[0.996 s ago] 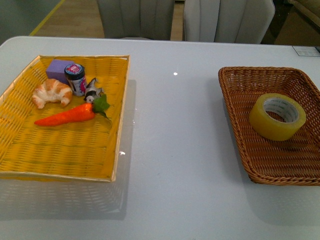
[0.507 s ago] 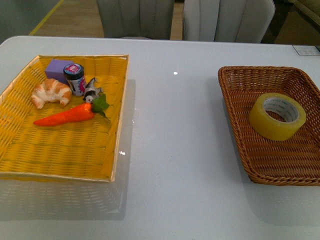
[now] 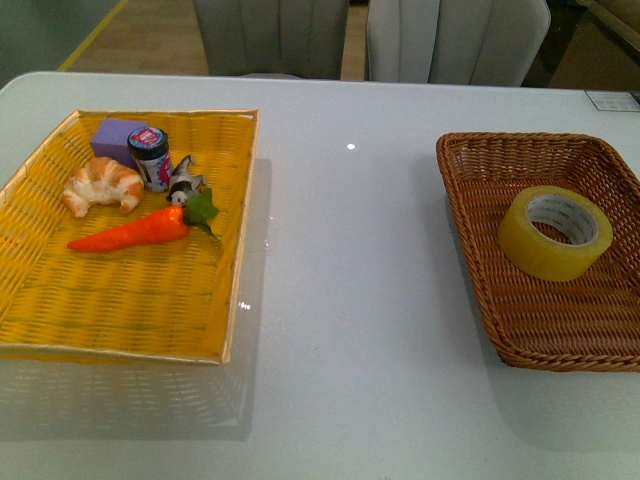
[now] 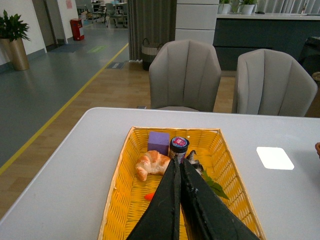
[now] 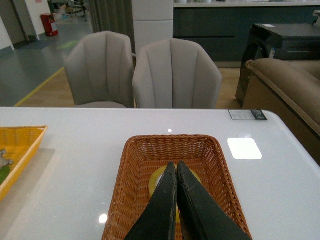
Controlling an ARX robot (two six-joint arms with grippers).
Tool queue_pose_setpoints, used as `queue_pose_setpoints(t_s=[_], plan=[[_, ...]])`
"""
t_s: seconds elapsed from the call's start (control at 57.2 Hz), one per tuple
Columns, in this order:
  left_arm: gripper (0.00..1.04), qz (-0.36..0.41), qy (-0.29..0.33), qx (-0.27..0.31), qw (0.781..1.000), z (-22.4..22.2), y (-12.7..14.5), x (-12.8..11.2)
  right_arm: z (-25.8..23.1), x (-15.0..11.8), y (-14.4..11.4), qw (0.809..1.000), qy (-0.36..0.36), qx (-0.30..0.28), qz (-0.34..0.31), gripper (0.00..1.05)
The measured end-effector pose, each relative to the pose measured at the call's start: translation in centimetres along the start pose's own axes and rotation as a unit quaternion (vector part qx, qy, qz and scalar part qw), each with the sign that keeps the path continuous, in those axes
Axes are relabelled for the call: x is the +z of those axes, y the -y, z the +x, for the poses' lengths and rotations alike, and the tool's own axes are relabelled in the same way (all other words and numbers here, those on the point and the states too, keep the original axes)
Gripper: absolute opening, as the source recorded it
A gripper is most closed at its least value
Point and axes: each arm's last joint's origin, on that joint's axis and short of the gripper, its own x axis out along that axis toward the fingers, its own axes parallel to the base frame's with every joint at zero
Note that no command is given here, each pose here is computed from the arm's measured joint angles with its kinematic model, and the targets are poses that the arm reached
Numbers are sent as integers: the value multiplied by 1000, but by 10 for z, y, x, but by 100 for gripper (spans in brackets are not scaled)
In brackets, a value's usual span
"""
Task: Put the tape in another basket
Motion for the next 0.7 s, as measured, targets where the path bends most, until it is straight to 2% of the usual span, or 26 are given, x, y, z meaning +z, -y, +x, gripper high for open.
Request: queue_pose_setpoints(t_s=[0.699], plan=[[2, 0, 0, 0, 1000, 0, 0, 0, -19, 1, 0, 1000, 2, 0, 0, 2]])
